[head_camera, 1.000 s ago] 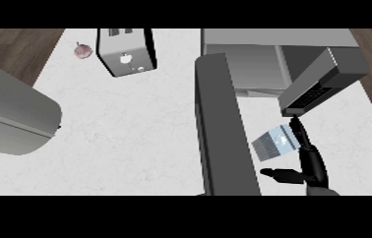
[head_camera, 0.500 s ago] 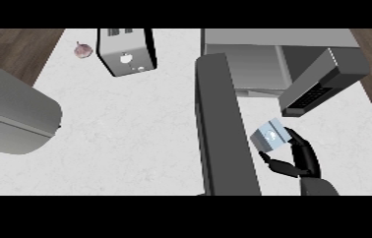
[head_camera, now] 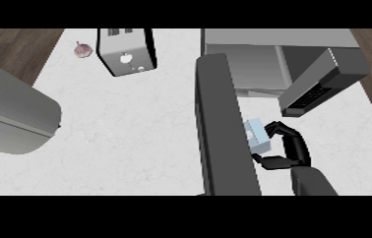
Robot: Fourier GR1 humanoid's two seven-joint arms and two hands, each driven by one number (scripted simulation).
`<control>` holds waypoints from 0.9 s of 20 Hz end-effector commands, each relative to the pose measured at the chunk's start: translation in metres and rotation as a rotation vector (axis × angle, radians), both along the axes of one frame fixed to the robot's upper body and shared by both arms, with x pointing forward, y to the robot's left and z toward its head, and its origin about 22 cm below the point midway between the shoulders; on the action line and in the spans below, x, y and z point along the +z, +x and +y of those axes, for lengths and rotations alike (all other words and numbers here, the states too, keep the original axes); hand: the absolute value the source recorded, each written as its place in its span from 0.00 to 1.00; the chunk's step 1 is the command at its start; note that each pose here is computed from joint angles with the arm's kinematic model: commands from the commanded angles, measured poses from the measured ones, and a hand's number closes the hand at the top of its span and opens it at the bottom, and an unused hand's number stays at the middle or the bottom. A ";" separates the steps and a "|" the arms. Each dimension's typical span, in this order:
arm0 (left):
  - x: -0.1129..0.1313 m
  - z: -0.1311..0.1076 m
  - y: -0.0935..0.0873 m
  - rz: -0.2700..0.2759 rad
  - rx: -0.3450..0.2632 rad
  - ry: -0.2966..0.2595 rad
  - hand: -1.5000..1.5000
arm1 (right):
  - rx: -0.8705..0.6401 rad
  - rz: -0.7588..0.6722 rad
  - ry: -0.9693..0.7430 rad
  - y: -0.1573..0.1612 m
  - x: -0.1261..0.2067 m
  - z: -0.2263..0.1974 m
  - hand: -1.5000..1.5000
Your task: Pick up the milk, place it into the microwave and close the microwave
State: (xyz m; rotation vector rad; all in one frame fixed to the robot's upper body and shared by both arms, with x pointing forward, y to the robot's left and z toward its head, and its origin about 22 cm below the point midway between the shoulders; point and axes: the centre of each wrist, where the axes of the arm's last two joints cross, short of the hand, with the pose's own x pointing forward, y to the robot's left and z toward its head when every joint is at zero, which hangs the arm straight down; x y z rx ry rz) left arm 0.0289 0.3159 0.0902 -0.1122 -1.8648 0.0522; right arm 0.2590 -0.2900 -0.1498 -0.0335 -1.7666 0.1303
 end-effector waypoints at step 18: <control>0.020 0.002 -0.001 -0.053 -0.042 -0.051 0.00 | 0.044 -0.141 -0.051 0.079 0.052 0.032 1.00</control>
